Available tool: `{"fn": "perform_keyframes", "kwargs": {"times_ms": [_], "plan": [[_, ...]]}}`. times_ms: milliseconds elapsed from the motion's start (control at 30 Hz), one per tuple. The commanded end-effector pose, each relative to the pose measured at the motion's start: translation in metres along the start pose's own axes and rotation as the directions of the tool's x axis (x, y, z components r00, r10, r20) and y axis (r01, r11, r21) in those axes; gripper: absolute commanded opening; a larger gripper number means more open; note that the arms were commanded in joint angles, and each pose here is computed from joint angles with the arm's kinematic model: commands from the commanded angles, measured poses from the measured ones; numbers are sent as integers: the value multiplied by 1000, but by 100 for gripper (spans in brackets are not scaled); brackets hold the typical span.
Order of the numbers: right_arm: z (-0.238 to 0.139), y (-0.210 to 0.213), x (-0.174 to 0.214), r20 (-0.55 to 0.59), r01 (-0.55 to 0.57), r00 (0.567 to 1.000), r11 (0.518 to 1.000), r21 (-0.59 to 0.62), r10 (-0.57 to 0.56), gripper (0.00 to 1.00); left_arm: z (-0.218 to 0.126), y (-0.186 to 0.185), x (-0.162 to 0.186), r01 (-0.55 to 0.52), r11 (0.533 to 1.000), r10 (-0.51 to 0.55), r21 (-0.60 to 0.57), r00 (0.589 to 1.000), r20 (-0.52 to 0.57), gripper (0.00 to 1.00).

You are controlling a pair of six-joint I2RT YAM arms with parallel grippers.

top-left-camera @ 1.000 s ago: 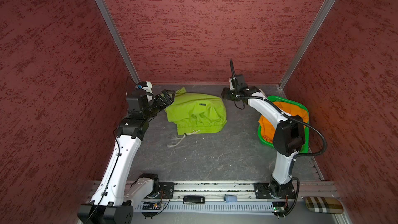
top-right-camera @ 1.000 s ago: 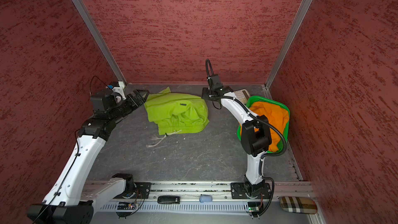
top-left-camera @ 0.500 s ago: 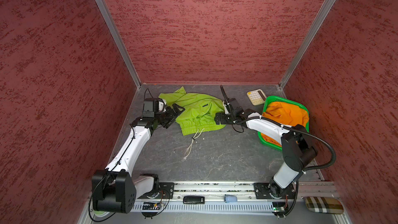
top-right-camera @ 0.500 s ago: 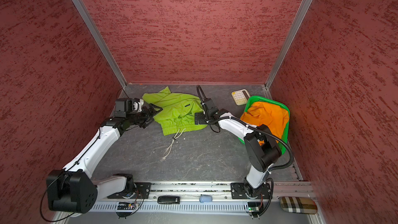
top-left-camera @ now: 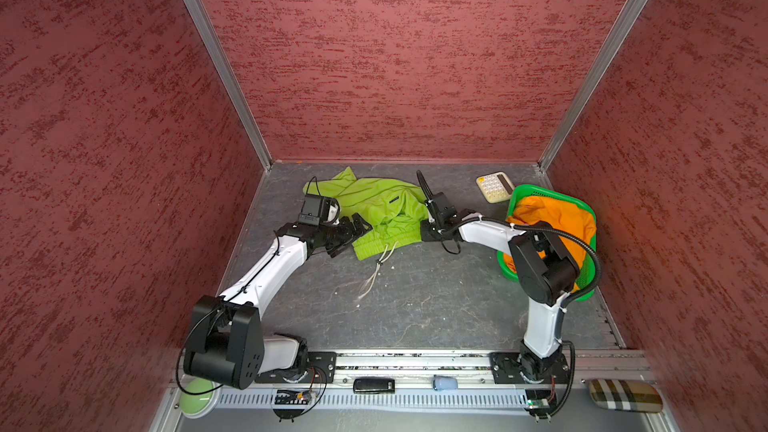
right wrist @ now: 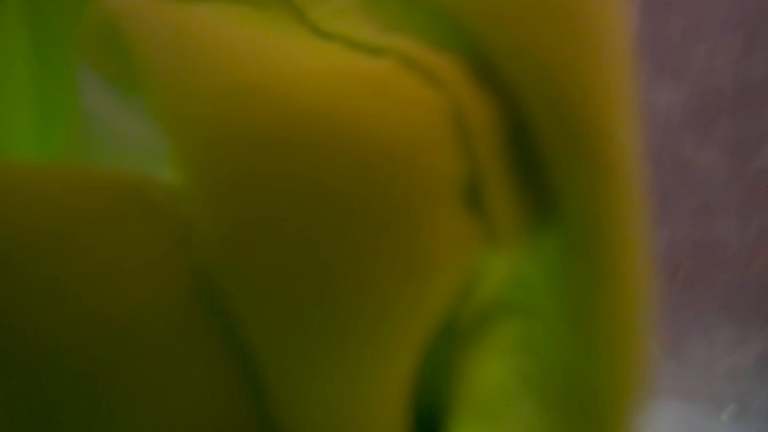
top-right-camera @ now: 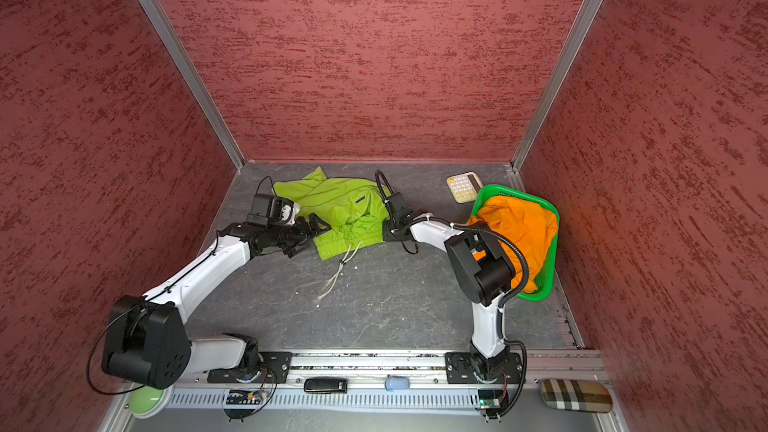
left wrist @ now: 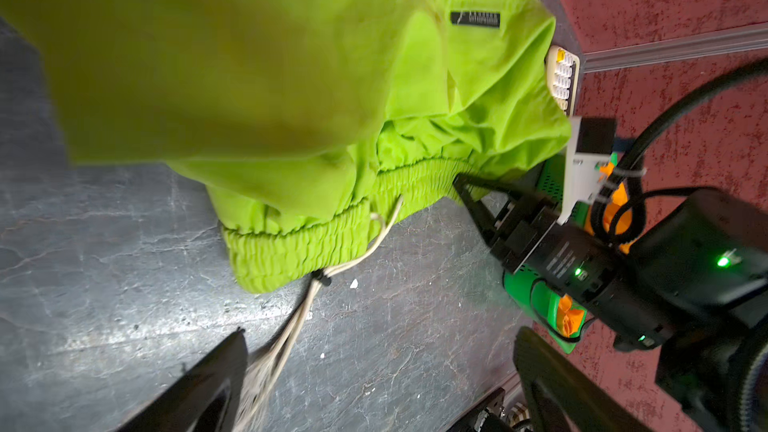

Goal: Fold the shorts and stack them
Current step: 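Grasp the drawstring waistband of the shorts with the right gripper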

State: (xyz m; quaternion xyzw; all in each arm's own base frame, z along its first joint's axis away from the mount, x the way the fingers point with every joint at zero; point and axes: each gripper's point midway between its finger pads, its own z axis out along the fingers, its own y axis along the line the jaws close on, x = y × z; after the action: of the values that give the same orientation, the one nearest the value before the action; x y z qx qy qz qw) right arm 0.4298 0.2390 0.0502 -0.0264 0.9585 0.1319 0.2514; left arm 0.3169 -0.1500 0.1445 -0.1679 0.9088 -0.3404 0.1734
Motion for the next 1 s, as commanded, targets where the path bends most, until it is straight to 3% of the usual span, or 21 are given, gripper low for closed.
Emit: {"fn": "perform_keyframes", "kwargs": {"times_ms": [0,167,233,300,367,467,767,967], "plan": [[-5,-29,-63,99,-28,995,998,60,22,0,4,1,1,-19,1000,19,-16,1000,-9,99],[-15,-58,-133,156,-77,986,992,102,60,0,5,-9,5,-35,999,35,-2,999,-22,99],[-28,-50,-150,179,-63,983,995,81,47,30,5,-12,5,-41,999,41,3,999,-21,99],[-43,-35,-154,199,-63,978,998,28,56,53,5,-14,5,-41,999,42,8,999,-21,99],[-57,-22,-147,211,-69,975,997,-20,72,74,7,-14,4,-37,999,37,11,999,-18,99],[-73,-6,-119,216,-82,972,994,-70,96,97,13,-13,3,-25,999,25,20,999,-24,99],[-47,54,0,54,-195,974,934,-301,221,99,25,-17,-4,-20,999,21,31,999,-40,99],[-16,62,9,25,-258,958,900,-350,284,90,20,-18,0,-26,999,28,38,999,-38,100]]}}
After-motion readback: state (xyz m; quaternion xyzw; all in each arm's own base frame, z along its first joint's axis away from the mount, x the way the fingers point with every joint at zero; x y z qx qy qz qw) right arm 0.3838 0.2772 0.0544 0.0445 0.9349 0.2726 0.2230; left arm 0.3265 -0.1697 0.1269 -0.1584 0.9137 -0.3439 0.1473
